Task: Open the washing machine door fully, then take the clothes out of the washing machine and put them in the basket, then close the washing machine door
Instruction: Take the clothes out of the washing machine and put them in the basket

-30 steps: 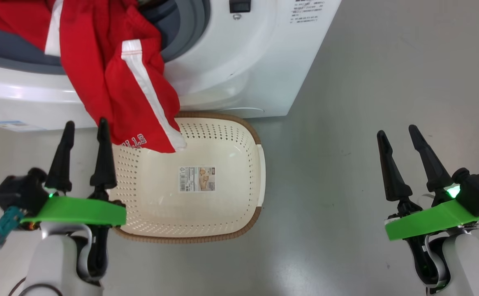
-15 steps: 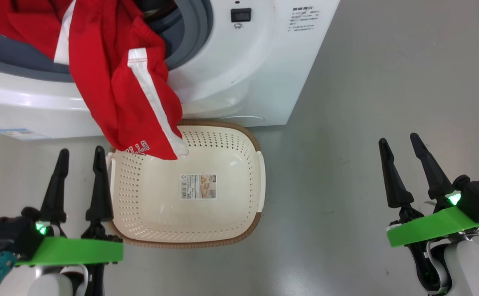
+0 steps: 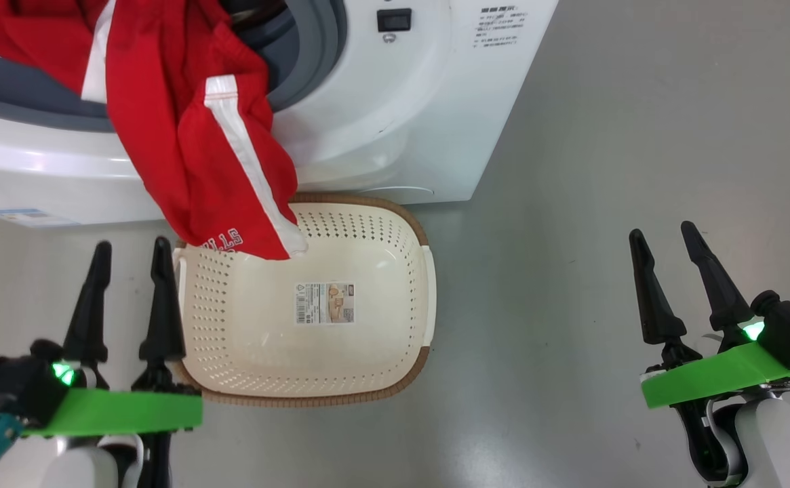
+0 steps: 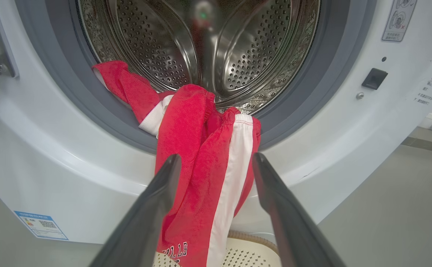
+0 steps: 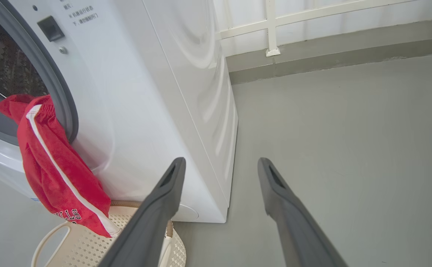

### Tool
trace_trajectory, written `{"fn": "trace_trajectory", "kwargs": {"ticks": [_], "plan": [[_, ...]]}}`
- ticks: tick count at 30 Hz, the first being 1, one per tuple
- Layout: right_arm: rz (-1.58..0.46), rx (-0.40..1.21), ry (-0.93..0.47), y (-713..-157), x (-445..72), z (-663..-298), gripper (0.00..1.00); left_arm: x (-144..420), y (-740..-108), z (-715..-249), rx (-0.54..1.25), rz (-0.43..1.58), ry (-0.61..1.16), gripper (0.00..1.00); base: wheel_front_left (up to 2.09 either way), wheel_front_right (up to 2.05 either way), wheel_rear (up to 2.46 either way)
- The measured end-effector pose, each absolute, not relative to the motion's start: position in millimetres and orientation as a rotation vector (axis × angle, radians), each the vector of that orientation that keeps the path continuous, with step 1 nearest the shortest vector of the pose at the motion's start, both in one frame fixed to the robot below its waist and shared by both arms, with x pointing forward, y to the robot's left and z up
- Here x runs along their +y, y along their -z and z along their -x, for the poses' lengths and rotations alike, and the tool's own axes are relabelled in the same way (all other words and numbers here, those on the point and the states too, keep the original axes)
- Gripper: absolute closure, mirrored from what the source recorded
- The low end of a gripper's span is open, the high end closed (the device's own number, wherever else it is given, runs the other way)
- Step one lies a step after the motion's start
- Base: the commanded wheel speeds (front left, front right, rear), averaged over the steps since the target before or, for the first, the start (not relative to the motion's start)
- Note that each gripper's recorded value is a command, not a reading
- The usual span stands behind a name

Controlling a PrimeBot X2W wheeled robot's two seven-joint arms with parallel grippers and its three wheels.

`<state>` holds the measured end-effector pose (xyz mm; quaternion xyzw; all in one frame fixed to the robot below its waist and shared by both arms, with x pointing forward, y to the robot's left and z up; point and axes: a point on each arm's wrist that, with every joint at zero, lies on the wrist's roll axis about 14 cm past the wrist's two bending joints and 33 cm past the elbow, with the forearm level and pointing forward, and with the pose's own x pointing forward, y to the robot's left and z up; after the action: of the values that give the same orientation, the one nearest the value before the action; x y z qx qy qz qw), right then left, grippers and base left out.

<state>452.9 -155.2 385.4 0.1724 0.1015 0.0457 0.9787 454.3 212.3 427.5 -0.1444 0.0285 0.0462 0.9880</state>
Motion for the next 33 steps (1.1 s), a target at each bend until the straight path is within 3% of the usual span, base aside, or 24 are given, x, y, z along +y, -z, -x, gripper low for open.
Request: {"fn": "trace_trajectory", "kwargs": {"ticks": [17,33], "plan": [[-0.360,0.220,-0.076,-371.8,-155.7,-462.5,0.00,196.7,-446.3,-546.8,-0.026,0.243,-0.007,0.00,0.00,0.00,0.00],[-0.347,0.236,-0.013,-363.8,-175.4,-457.0,0.00,195.1,-412.5,-613.0,0.079,0.195,0.021,0.00,0.00,0.00,0.00]]}}
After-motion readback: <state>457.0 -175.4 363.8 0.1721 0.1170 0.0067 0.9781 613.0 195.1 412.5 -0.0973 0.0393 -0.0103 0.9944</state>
